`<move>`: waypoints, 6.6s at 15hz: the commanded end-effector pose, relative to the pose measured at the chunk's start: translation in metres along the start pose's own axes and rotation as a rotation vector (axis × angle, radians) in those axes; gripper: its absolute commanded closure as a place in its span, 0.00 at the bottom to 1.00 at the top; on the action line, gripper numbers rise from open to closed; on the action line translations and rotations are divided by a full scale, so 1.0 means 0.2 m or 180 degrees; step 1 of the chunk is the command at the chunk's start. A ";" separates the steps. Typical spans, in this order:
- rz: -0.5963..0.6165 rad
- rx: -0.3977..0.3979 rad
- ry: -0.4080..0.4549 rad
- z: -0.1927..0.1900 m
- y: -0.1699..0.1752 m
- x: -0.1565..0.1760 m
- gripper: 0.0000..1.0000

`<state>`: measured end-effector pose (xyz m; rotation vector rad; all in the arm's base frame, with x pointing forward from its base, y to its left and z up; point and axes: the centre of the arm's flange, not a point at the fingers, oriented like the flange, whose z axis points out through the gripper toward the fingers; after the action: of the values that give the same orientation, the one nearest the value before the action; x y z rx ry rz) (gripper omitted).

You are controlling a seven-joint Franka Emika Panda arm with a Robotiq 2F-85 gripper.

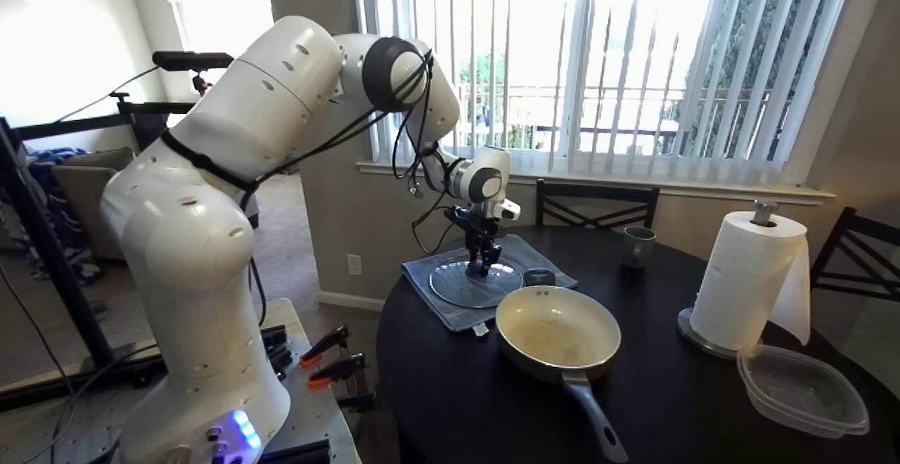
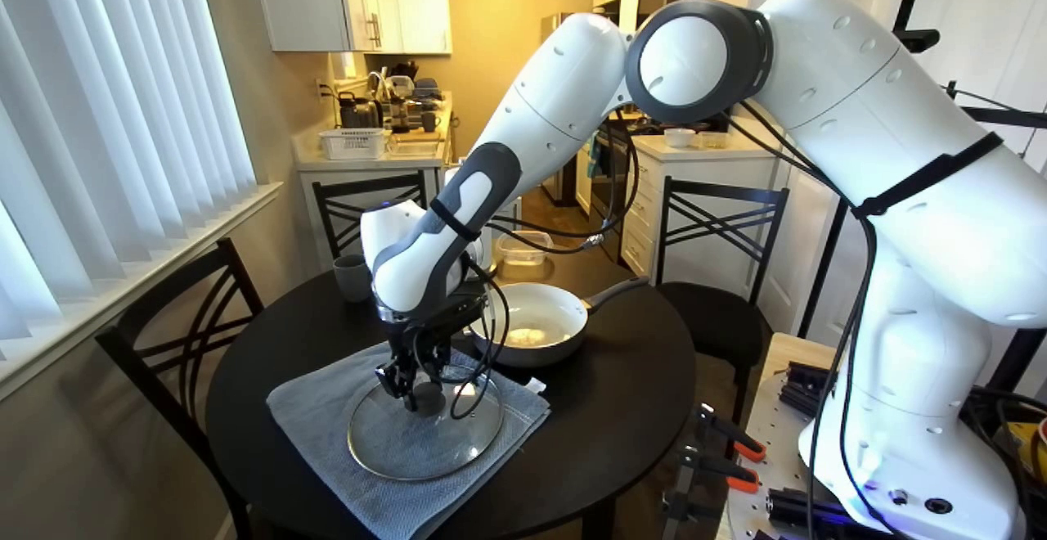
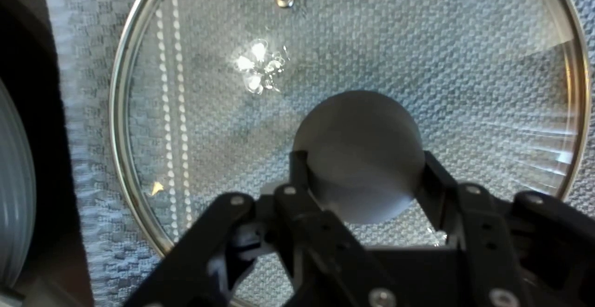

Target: Pick up the clear lid and put it on the gray pan

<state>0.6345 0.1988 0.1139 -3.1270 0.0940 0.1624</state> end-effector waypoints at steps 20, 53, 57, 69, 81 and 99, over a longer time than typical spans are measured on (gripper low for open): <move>0.0923 0.0262 0.0262 -0.79 0.58 -0.31 0.67; 0.2384 0.0347 -0.0085 -0.51 1.66 0.04 0.67; 0.2338 0.0285 -0.0110 -0.48 1.63 0.09 0.67; 0.2213 0.0123 -0.0148 -0.39 1.51 0.04 0.67; 0.2314 0.0128 -0.0154 -0.38 1.61 -0.04 0.67; 0.2304 0.0342 -0.0079 -0.37 1.66 -0.10 0.67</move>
<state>0.6211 -0.1309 0.1796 -2.8408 1.1923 0.1888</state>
